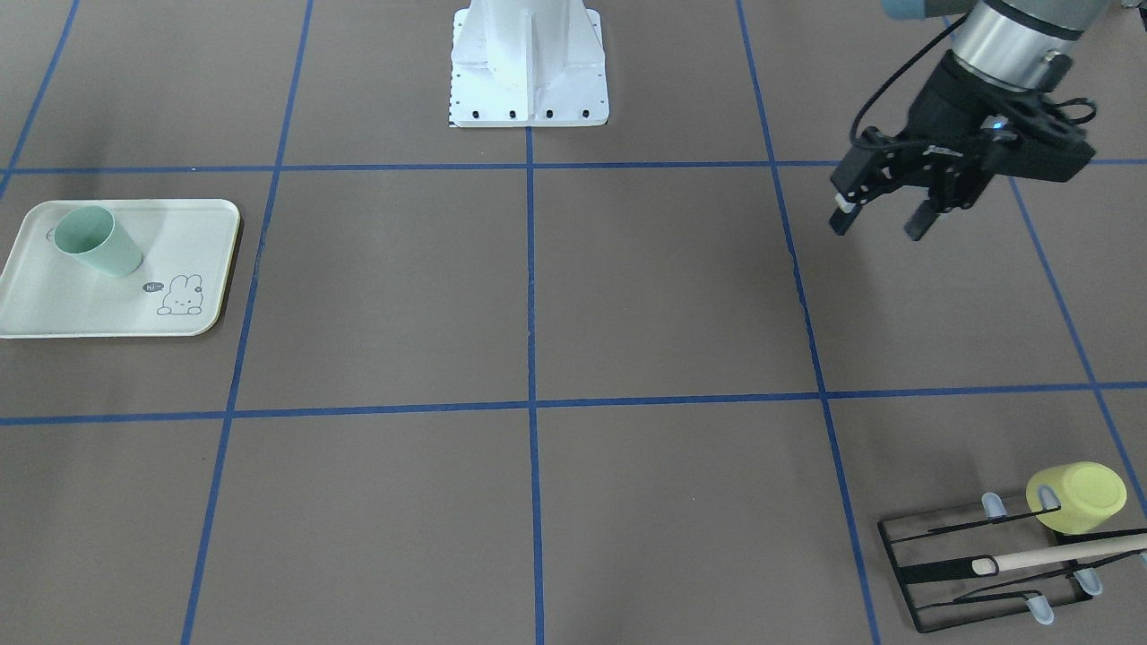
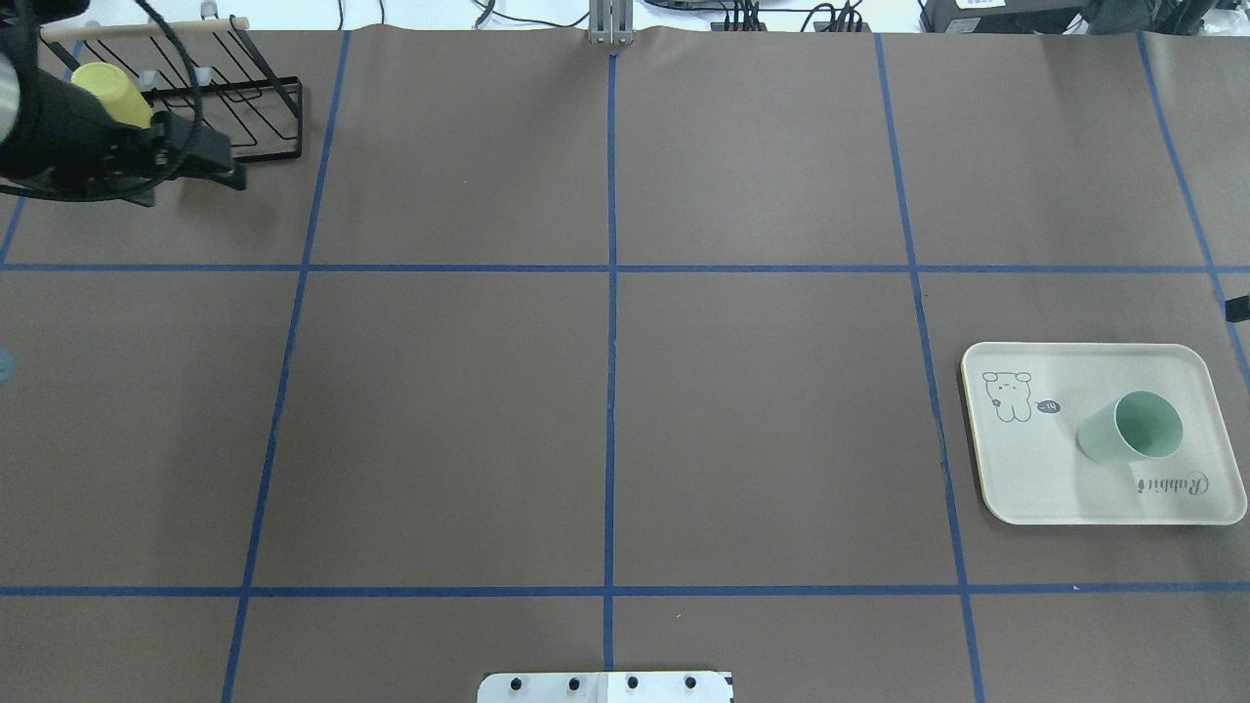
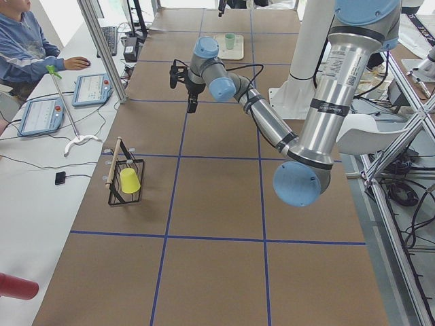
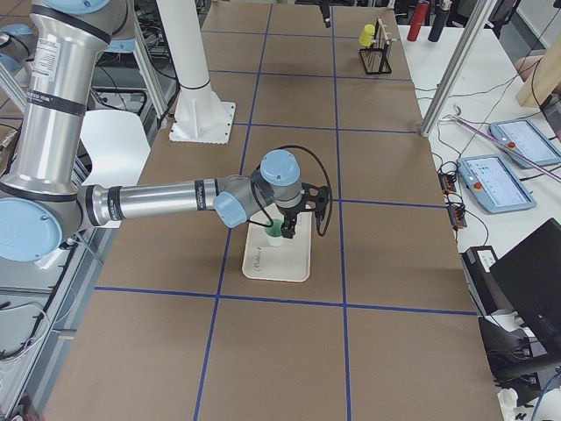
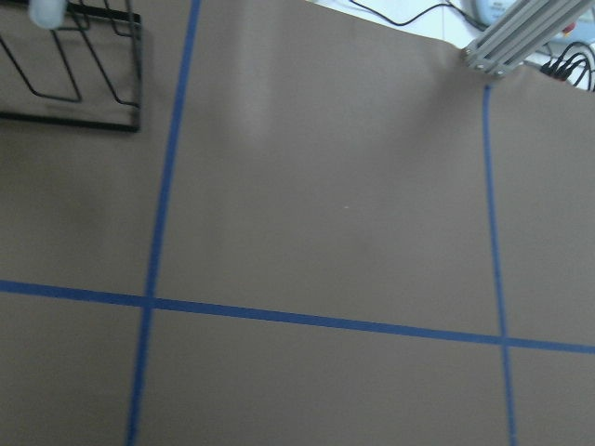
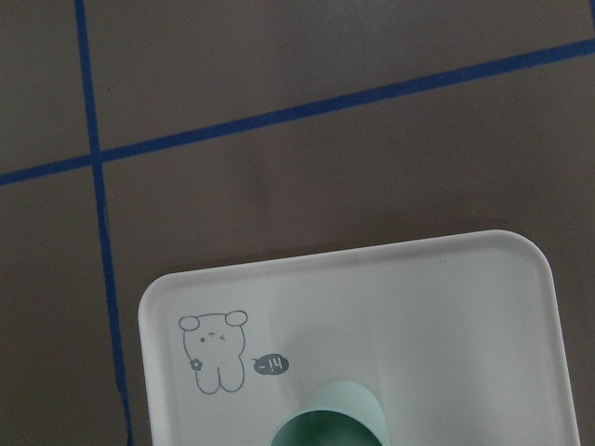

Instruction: Left arm grabs green cup and hands to right arm on tray

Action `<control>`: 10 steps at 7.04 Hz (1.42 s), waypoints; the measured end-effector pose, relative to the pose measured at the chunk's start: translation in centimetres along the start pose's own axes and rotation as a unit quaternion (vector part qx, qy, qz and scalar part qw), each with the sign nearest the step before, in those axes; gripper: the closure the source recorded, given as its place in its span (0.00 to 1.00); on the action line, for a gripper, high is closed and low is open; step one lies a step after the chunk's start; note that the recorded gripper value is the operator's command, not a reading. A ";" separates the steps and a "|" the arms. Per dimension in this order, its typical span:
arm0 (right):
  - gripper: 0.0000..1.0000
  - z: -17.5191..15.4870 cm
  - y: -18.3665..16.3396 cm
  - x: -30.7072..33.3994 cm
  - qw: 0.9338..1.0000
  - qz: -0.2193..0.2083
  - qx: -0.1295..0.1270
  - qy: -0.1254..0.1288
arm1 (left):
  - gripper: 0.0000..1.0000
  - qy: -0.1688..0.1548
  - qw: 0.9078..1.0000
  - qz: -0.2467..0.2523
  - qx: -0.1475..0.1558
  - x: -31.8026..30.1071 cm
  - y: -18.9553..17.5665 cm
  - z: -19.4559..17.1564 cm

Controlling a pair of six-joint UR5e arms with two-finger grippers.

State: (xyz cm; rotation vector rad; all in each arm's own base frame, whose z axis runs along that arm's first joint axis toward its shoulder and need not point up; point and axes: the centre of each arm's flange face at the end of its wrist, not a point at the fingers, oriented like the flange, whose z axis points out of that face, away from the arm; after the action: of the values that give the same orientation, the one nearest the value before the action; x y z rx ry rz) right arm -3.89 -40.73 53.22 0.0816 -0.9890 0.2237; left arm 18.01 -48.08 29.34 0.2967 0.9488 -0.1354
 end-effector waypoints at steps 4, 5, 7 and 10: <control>0.00 -2.5 -2.7 2.3 0.999 -0.023 -0.002 0.036 | 0.00 -0.122 0.976 0.168 -0.064 -21.3 3.8 -3.6; 0.00 -3.3 -3.2 3.1 0.998 -0.041 -0.002 0.042 | 0.00 -0.131 0.972 0.173 -0.091 -25.2 4.3 -5.2; 0.00 -4.6 -3.5 5.4 0.995 -0.085 -0.017 0.057 | 0.00 -0.122 0.970 0.166 -0.129 -30.1 4.8 -7.8; 0.00 -6.0 -3.4 7.3 0.990 -0.127 -0.026 0.064 | 0.00 -0.039 0.980 0.096 -0.170 -34.7 7.2 -6.4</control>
State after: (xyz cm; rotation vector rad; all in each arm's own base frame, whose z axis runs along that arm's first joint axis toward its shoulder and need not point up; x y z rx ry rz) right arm 5.61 -41.96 56.15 0.1429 -0.8474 -0.0307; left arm -5.27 -39.83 55.48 0.0655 0.8437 0.1903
